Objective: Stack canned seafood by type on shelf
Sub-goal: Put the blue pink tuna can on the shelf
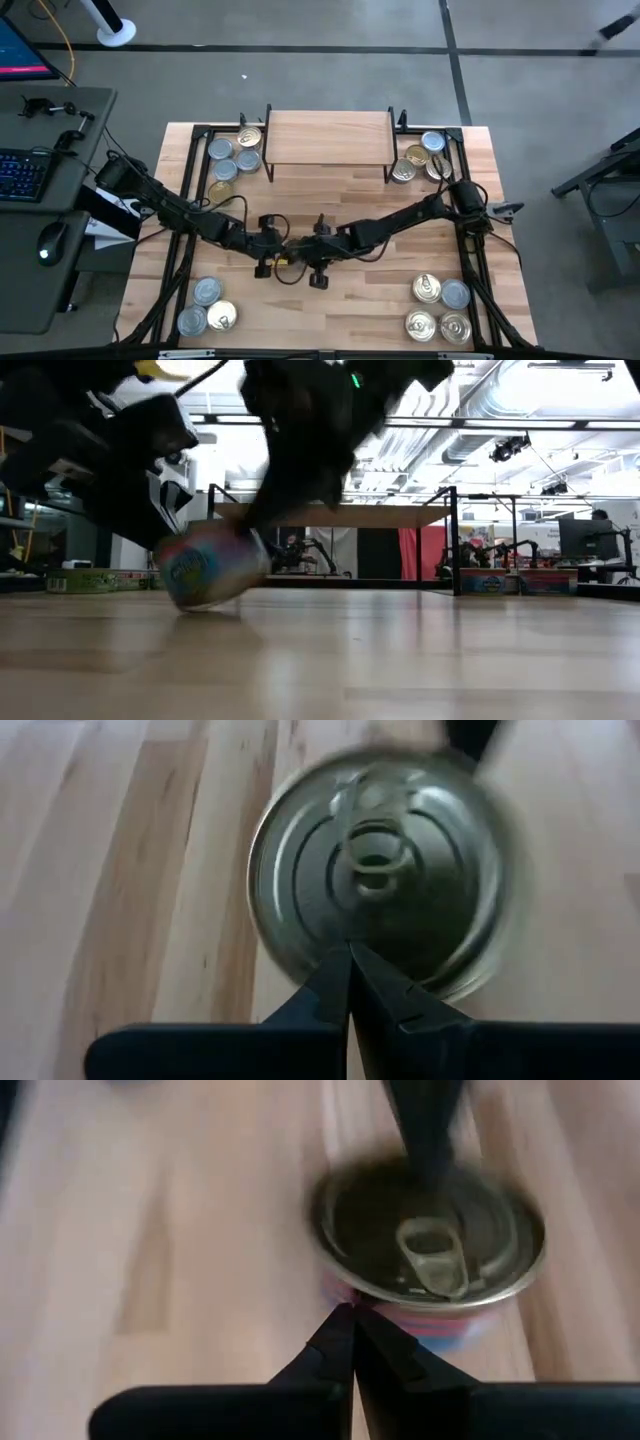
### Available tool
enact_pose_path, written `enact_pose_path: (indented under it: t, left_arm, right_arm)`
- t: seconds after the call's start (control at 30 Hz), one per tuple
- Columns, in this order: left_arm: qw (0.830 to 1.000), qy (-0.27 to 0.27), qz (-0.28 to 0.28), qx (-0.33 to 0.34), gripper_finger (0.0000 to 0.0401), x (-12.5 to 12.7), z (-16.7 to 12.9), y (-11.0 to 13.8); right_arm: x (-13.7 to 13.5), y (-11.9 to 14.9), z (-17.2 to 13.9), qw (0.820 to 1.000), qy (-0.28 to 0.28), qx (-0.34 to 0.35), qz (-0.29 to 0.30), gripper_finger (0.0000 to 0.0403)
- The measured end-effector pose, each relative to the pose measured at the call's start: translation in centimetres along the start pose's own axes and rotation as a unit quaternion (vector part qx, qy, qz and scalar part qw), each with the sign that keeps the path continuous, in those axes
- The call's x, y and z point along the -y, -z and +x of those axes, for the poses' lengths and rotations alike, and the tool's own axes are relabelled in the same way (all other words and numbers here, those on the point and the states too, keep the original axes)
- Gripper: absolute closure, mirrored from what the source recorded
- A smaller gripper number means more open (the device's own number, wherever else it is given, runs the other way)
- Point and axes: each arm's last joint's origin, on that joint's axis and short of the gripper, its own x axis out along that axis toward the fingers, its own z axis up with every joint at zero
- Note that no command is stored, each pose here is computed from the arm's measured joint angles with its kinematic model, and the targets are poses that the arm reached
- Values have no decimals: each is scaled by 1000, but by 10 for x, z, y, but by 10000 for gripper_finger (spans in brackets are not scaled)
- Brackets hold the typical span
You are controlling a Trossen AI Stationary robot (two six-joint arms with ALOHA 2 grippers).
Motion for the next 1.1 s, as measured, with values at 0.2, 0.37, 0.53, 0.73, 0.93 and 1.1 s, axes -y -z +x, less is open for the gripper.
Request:
enact_pose_path:
  t: [0.2, 0.37, 0.53, 0.73, 0.93, 1.1]
  left_arm:
    - [1000, 2, -4, -22, 401, 0, 1, 4]
    - [999, -7, -33, -41, 401, -4, -8, 7]
    - [996, -24, -61, -60, 401, -11, -38, 11]
    - [991, -12, -130, 9, 401, -12, -83, 6]
    - [981, 44, -176, 73, 401, -7, -114, 4]
    - [969, 81, -212, 93, 401, -5, -127, 4]
  right_arm:
    - [-2, -21, -9, 999, 11, 26, -32, 403]
    - [0, -37, -22, 998, 14, 22, -55, 403]
    - [-1, -64, -48, 992, -26, 26, -117, 403]
    - [19, -82, -55, 977, -116, -27, -179, 378]
    - [33, -82, -37, 966, -123, -46, -225, 257]
    - [38, -73, -21, 951, -102, -74, -281, 156]
